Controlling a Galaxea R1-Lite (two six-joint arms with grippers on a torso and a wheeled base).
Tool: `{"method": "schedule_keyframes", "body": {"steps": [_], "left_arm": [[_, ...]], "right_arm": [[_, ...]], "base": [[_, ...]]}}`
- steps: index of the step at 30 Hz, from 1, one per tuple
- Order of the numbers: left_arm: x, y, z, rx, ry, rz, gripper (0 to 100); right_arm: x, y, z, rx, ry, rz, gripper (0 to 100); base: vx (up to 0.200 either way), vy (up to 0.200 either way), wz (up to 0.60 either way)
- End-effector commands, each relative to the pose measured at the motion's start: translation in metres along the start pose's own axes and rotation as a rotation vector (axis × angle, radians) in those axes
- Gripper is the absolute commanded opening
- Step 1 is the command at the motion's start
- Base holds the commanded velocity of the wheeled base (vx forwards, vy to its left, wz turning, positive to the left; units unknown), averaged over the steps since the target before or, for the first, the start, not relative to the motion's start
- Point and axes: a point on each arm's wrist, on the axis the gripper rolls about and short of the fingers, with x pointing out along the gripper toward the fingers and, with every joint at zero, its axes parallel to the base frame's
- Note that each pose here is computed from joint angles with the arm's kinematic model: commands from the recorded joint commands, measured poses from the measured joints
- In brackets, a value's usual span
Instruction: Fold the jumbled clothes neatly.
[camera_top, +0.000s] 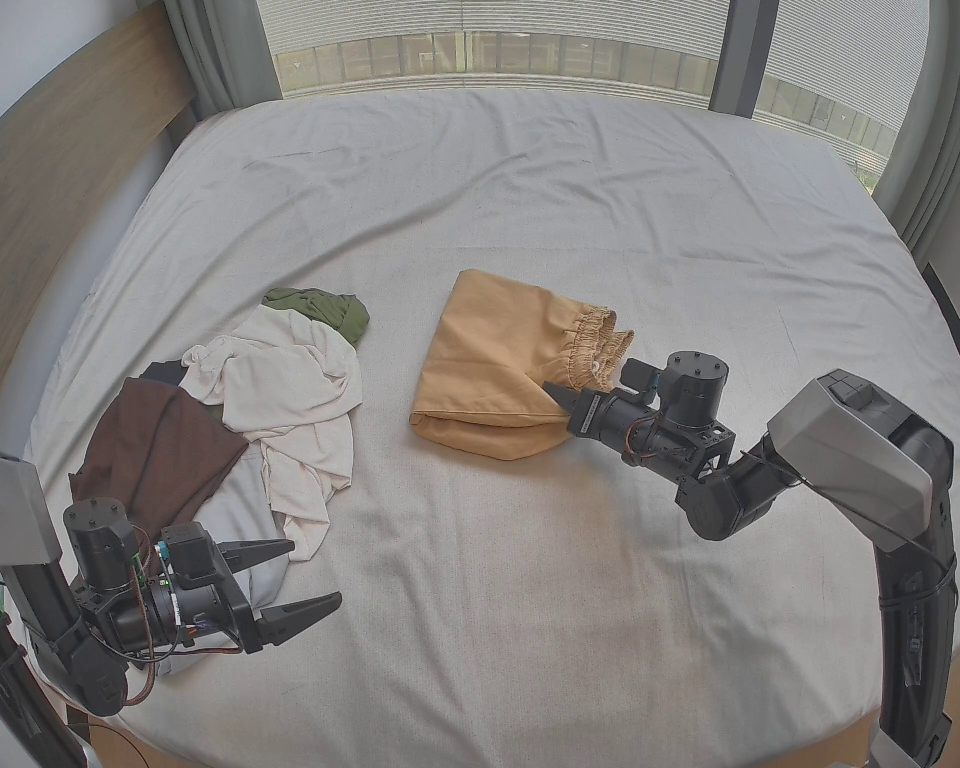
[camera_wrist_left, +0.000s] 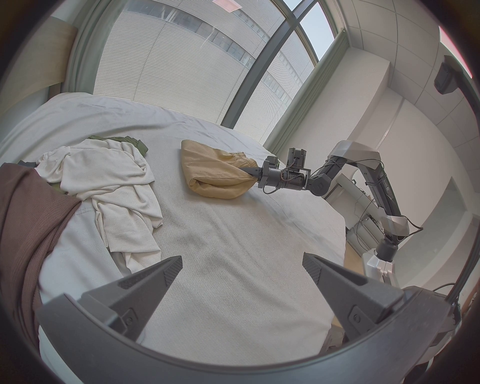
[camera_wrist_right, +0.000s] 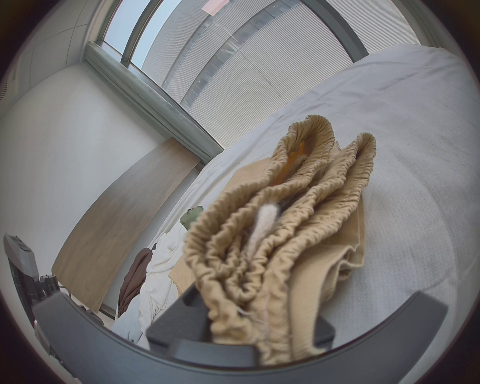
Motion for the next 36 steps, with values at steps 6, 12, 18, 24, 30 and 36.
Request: {"method": "schedule_keyframes", "body": {"steps": [6,12,18,24,30,36], "left_arm": [[0.001,0.002,-0.002,-0.007,0.004,0.004,100],[0.001,0.002,0.000,0.000,-0.001,0.002,100],[0.000,-0.001,0.004,0.016,-0.016,-0.011,100],[-0.008,-0.013,0.023,0.078,-0.089,-0.057,100],[-0.020,-0.025,0.037,0.135,-0.150,-0.062,100],[-0.037,-0.040,0.049,0.179,-0.216,-0.067,100]], "right_arm": [[-0.015,-0.001,-0.012,-0.086,0.012,-0.005,100],[-0.064,0.021,-0.010,-0.170,0.038,-0.002,100],[-0.103,0.046,-0.014,-0.216,0.015,0.044,100],[-0.149,0.092,-0.009,-0.232,-0.008,0.141,100],[-0.187,0.118,-0.005,-0.247,-0.013,0.180,100],[-0.216,0.122,0.005,-0.257,-0.048,0.175,100]], "base": [[0.000,0.000,0.00],[0.000,0.000,0.00],[0.000,0.000,0.00],[0.000,0.000,0.00],[0.000,0.000,0.00],[0.000,0.000,0.00]]}}
